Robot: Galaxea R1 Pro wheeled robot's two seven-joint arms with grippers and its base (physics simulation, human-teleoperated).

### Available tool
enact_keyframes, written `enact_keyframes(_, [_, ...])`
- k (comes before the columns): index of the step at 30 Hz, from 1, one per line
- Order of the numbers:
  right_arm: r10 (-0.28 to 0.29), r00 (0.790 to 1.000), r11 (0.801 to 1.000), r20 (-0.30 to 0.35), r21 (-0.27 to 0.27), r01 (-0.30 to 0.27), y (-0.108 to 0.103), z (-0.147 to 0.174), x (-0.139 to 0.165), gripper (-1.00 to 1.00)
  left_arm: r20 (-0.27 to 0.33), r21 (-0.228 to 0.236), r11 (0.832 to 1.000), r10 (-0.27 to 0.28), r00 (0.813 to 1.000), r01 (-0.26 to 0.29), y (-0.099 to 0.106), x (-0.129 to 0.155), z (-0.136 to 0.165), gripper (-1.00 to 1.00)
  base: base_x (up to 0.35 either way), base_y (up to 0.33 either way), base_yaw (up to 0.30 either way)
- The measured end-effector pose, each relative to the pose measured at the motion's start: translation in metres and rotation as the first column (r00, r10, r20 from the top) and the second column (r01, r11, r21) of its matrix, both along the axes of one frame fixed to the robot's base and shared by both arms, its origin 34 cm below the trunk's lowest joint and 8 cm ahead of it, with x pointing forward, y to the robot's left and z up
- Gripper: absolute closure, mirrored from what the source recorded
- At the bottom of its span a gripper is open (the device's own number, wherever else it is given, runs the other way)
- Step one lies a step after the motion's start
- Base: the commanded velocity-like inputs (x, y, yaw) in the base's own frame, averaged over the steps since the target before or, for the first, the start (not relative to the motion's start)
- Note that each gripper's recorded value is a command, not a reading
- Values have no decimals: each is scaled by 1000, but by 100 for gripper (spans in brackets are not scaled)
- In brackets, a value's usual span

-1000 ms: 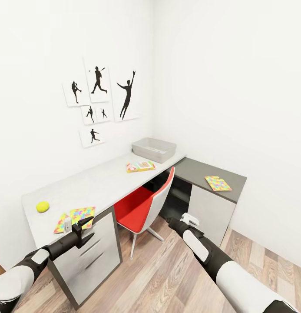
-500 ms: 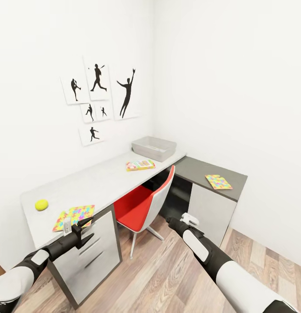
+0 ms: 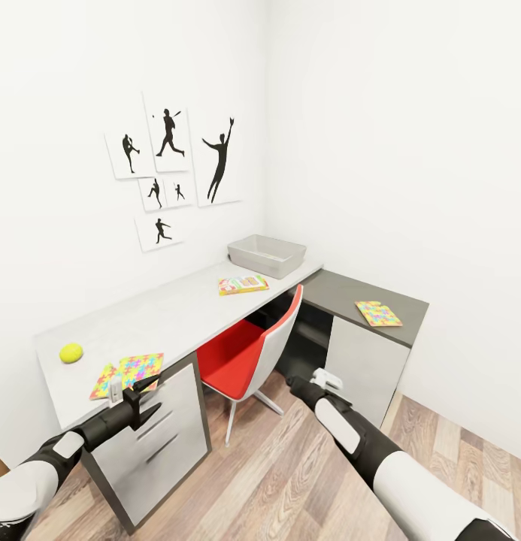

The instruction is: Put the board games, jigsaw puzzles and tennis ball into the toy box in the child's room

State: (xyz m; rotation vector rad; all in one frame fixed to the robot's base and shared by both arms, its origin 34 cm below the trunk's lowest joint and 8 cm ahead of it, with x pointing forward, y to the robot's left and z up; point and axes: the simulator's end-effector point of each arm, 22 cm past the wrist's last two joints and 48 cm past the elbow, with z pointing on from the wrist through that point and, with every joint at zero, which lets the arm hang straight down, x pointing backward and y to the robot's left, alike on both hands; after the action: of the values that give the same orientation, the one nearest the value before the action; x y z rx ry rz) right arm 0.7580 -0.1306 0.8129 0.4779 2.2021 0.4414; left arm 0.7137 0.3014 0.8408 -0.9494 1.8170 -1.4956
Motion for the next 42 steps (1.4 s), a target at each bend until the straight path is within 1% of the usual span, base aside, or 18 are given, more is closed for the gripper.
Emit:
enact_keyframes(8, [9, 1000, 1000, 1, -6, -9, 3, -1, -1, -100, 1, 1, 1000, 1, 1000, -1, 1, 0, 0, -100, 0, 0, 0])
enact_keyframes(26, [10, 1000, 1000, 1, -6, -10, 3, -21, 0, -100, 3, -2, 1000, 6, 1000, -6, 2, 1, -20, -100, 0, 0, 0])
enact_keyframes(38, [10, 1000, 1000, 1, -6, -10, 3, -21, 0, -100, 4, -2, 1000, 7, 1000, -7, 3, 1, -20, -100, 0, 0, 0])
enact_keyframes(42, [10, 1000, 1000, 1, -6, -10, 3, -27, 0, -100, 5, -1, 1000, 7, 1000, -7, 3, 1, -25, -100, 0, 0, 0])
